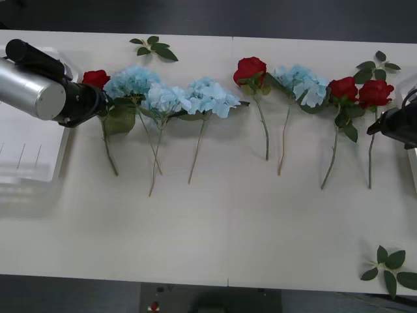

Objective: Put the red flowers into the right box and the blue flowers into the left box

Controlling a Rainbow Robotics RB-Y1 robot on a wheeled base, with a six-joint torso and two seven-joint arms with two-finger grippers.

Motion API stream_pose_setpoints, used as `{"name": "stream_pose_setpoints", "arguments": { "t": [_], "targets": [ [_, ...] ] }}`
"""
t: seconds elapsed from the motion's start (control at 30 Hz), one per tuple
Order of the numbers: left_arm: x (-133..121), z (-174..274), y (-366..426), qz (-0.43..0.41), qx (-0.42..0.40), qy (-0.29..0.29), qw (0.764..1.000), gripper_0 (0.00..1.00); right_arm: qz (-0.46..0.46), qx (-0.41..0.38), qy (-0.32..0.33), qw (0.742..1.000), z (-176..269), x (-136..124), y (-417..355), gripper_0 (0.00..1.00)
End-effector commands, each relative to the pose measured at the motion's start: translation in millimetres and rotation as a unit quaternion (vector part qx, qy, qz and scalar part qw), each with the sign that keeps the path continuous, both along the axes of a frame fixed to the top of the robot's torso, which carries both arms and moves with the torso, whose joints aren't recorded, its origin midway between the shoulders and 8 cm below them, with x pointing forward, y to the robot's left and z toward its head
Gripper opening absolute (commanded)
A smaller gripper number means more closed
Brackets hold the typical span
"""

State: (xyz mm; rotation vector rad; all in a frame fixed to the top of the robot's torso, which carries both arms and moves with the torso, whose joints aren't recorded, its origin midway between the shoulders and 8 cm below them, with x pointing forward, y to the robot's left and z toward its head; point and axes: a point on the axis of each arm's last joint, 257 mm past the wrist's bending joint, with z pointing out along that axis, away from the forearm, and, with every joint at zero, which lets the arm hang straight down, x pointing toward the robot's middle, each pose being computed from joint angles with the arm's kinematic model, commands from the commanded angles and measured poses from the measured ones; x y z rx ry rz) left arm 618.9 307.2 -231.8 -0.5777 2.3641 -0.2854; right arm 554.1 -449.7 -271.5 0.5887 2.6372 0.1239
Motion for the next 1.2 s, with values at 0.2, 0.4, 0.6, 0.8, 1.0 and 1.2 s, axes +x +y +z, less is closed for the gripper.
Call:
{"name": "stream_pose_setpoints", "arguments": {
  "t": [0.2, 0.4, 0.6, 0.8, 1.0, 1.2],
  "targets": [
    [43, 23, 3, 0.000, 0.041, -0.058, 0.997, 1.00, -0.035, 0.011, -0.069, 0.997, -14, 38, 8, 0.97],
    [59, 18, -3, 0.000, 0.037, -0.081, 0.996, 1.00, -0.037, 0.006, -0.085, 0.996, -20, 44, 9, 0.22],
    [60, 16, 2, -0.006, 0.061, -0.086, 0.994, 1.00, -0.032, 0.004, -0.085, 0.996, -20, 45, 10, 0.00],
    [57, 0, 3, -0.016, 0.075, -0.084, 0.993, 1.00, -0.031, 0.003, -0.085, 0.996, -20, 45, 10, 0.00],
    [54, -11, 2, -0.022, 0.079, -0.079, 0.994, 1.00, -0.029, 0.000, -0.088, 0.996, -16, 46, 8, 0.00],
    [53, -15, 4, -0.021, 0.081, -0.076, 0.994, 1.00, -0.026, 0.006, -0.088, 0.996, 40, 42, -14, 0.00]
  ]
}}
